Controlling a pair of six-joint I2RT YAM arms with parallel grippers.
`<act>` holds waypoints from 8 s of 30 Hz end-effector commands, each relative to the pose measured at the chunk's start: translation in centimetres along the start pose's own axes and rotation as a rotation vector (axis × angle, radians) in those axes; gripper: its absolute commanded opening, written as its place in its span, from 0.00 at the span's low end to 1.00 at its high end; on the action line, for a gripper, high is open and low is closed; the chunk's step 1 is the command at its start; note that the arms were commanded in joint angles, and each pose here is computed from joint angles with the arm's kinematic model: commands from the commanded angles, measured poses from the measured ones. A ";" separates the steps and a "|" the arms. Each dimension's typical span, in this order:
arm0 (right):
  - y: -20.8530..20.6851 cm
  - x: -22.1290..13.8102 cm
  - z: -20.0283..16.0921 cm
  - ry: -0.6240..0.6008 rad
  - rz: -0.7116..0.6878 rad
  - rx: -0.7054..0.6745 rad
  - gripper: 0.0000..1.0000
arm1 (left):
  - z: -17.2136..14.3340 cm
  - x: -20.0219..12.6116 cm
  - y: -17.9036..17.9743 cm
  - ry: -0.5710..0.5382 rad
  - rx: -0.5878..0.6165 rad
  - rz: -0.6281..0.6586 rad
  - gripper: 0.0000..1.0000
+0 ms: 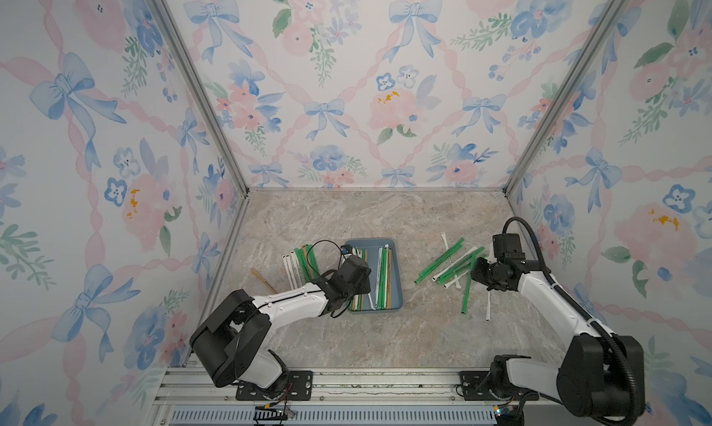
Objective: Put the straws into the storage box
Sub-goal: Place the straw in the storage box, then pick up the straw from the center of the board, then place the straw in the storage box, then pick up the straw from the center of the board, then place the straw in the storage box, then pick up the straw from the center of the board.
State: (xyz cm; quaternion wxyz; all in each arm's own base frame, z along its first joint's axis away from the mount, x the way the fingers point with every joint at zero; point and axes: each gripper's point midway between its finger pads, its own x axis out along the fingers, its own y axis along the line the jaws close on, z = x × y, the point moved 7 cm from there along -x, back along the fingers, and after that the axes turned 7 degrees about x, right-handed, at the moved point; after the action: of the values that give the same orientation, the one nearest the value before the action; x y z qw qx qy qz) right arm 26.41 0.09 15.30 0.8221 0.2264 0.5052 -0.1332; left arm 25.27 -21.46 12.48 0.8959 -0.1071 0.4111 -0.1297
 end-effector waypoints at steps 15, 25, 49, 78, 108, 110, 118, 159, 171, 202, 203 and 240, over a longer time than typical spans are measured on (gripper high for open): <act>0.1 5.0 -1.3 0.179 -0.058 -0.030 0.37 | 0.7 -1.0 -1.0 -0.062 0.090 0.006 0.69; -0.2 6.8 -1.6 0.232 -0.111 -0.034 0.23 | 0.5 -0.9 -0.9 -0.056 0.109 0.006 0.67; 13.2 -5.1 -3.2 0.006 0.384 -0.251 0.04 | 0.9 -6.7 7.9 -0.270 -0.039 0.143 0.76; 26.7 5.1 -14.4 0.365 0.551 -0.329 0.13 | -3.7 -7.2 19.6 -0.122 -0.380 0.503 0.81; 23.8 3.3 -12.7 0.292 0.504 -0.304 0.29 | -4.8 -6.3 21.8 -0.020 -0.393 0.594 0.49; 23.6 3.1 -12.5 0.285 0.502 -0.303 0.29 | -4.8 -6.2 22.0 -0.007 -0.389 0.604 0.45; 22.7 2.8 -11.2 0.263 0.484 -0.279 0.29 | -5.4 -5.8 22.2 0.036 -0.369 0.618 0.31; 14.2 1.1 -5.7 0.147 0.380 -0.155 0.31 | 2.7 -6.2 9.2 -0.098 -0.195 0.242 0.00; 8.7 -0.1 -3.1 0.067 0.242 -0.120 0.32 | 1.6 -2.4 0.7 -0.014 -0.068 0.019 0.00; -4.8 1.7 1.0 0.095 -0.064 0.191 0.37 | 0.8 -2.9 -1.7 -0.109 0.150 0.107 0.93; -5.2 1.9 1.1 0.095 -0.071 0.204 0.37 | 0.7 -2.9 -1.8 -0.109 0.158 0.107 0.96; -4.0 5.6 1.1 0.244 -0.185 0.046 0.03 | 0.1 -3.4 -1.0 -0.124 0.164 0.124 0.98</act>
State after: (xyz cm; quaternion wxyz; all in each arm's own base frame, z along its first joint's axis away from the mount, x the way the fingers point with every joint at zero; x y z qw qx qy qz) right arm 28.36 -4.68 8.82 0.7287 0.2306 0.6133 -0.1991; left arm 23.31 -21.73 15.30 0.9297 -0.0104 0.3520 -0.1082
